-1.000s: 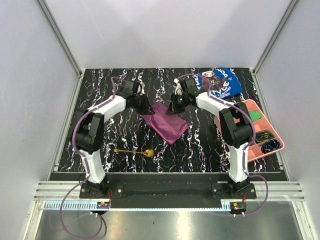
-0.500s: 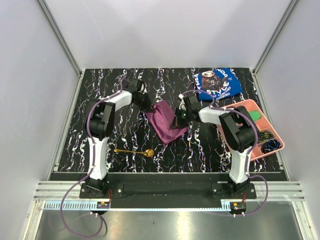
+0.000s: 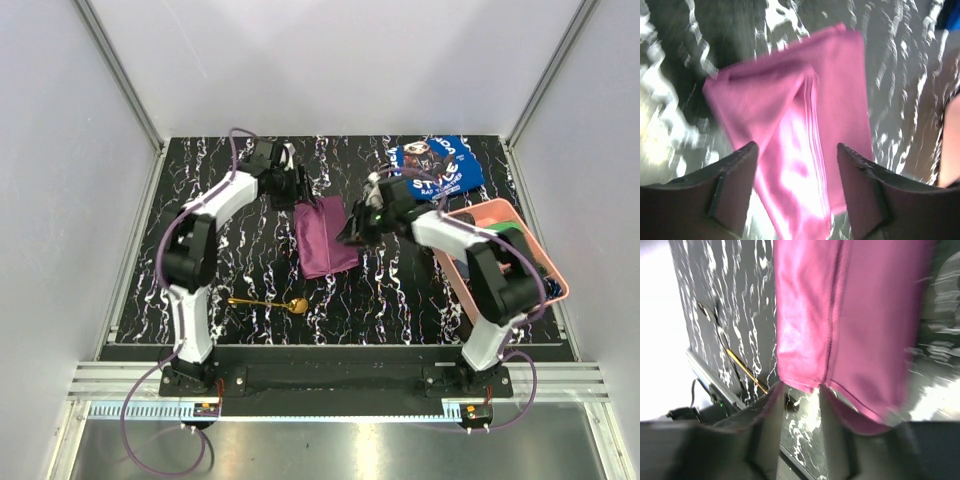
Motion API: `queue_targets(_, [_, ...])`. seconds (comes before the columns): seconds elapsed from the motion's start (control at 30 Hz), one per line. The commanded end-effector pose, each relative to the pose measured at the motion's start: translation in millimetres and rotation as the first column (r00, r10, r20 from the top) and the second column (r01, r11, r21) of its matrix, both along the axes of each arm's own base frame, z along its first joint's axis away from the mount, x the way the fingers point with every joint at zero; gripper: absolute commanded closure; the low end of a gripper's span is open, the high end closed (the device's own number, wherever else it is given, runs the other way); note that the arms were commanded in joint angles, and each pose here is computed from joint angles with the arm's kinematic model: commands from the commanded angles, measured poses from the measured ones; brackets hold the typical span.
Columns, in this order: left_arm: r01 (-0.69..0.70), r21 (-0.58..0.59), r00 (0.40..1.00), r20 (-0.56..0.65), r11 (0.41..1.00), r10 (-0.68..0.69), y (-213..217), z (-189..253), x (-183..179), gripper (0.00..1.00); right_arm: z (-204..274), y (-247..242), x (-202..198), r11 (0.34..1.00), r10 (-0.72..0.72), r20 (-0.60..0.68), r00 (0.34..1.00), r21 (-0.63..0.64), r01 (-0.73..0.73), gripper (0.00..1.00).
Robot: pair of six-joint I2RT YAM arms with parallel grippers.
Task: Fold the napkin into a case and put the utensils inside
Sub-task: Pick up the 2/3-rectangle-folded napkin from the center of the board.
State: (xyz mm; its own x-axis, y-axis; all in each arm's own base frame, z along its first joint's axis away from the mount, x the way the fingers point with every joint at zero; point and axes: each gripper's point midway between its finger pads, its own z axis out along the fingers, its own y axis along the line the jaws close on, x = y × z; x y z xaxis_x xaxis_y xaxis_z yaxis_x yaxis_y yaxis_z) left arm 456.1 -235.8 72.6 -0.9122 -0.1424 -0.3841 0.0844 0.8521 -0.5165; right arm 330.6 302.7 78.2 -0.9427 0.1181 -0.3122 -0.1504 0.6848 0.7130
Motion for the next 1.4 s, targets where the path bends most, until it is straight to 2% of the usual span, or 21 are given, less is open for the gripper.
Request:
queue_targets(0.0, [-0.006, 0.109, 0.968, 0.250, 0.994, -0.022, -7, 83, -30, 0.27, 43, -59, 16, 0.991, -0.114, 0.078, 0.990, -0.058, 0.118, 0.46])
queue_targets(0.03, [-0.003, 0.130, 0.964, 0.266, 0.991, -0.032, -13, 84, -39, 0.27, 43, -80, 23, 0.982, -0.171, 0.072, 0.983, -0.069, 0.176, 0.43])
queue_targets(0.13, [-0.025, 0.237, 0.949, 0.312, 0.971, -0.052, -34, 78, -66, 0.28, 41, -107, 21, 0.969, -0.210, 0.078, 0.975, -0.118, 0.218, 0.32])
queue_targets(0.23, [-0.029, 0.311, 0.948, 0.309, 0.950, -0.073, -61, 58, -79, 0.33, 49, -132, 17, 0.949, -0.259, 0.084, 0.962, -0.163, 0.270, 0.27])
queue_targets(0.37, [-0.072, 0.362, 0.950, 0.308, 0.929, -0.046, -90, 41, -88, 0.34, 70, -169, 20, 0.907, -0.354, 0.121, 0.927, -0.195, 0.372, 0.21])
queue_targets(0.53, [-0.064, 0.471, 0.953, 0.290, 0.880, -0.086, -122, 8, -107, 0.33, 88, -198, 22, 0.872, -0.392, 0.189, 0.900, -0.235, 0.429, 0.18])
queue_targets(0.63, [-0.047, 0.477, 0.959, 0.268, 0.878, -0.095, -136, -4, -114, 0.34, 93, -199, 22, 0.875, -0.385, 0.199, 0.901, -0.231, 0.425, 0.19])
queue_targets(0.97, [-0.034, 0.551, 0.977, 0.196, 0.834, -0.089, -130, -41, -126, 0.39, 71, -189, 22, 0.902, -0.347, 0.145, 0.926, -0.219, 0.372, 0.20])
queue_targets(1.13, [-0.007, 0.571, 0.978, 0.176, 0.821, -0.114, -130, -52, -127, 0.54, 67, -182, 33, 0.914, -0.332, 0.133, 0.934, -0.200, 0.354, 0.22])
queue_targets(1.17, [0.001, 0.576, 0.976, 0.176, 0.817, -0.125, -129, -50, -128, 0.63, 71, -180, 37, 0.917, -0.329, 0.141, 0.934, -0.188, 0.352, 0.22])
queue_targets(1.23, [0.003, 0.572, 0.976, 0.178, 0.820, -0.127, -126, -45, -128, 0.73, 67, -172, 41, 0.928, -0.305, 0.130, 0.943, -0.182, 0.326, 0.23])
queue_targets(1.3, [0.006, 0.535, 0.976, 0.181, 0.845, -0.121, -122, -33, -130, 0.83, 65, -164, 47, 0.939, -0.283, 0.116, 0.952, -0.170, 0.300, 0.23])
queue_targets(1.33, [0.003, 0.493, 0.973, 0.200, 0.870, -0.118, -122, -15, -130, 0.85, 65, -158, 48, 0.945, -0.268, 0.115, 0.957, -0.163, 0.284, 0.22])
queue_targets(1.37, [0.010, 0.473, 0.973, 0.199, 0.881, -0.118, -118, -18, -133, 0.86, 69, -151, 51, 0.953, -0.251, 0.121, 0.960, -0.141, 0.267, 0.22])
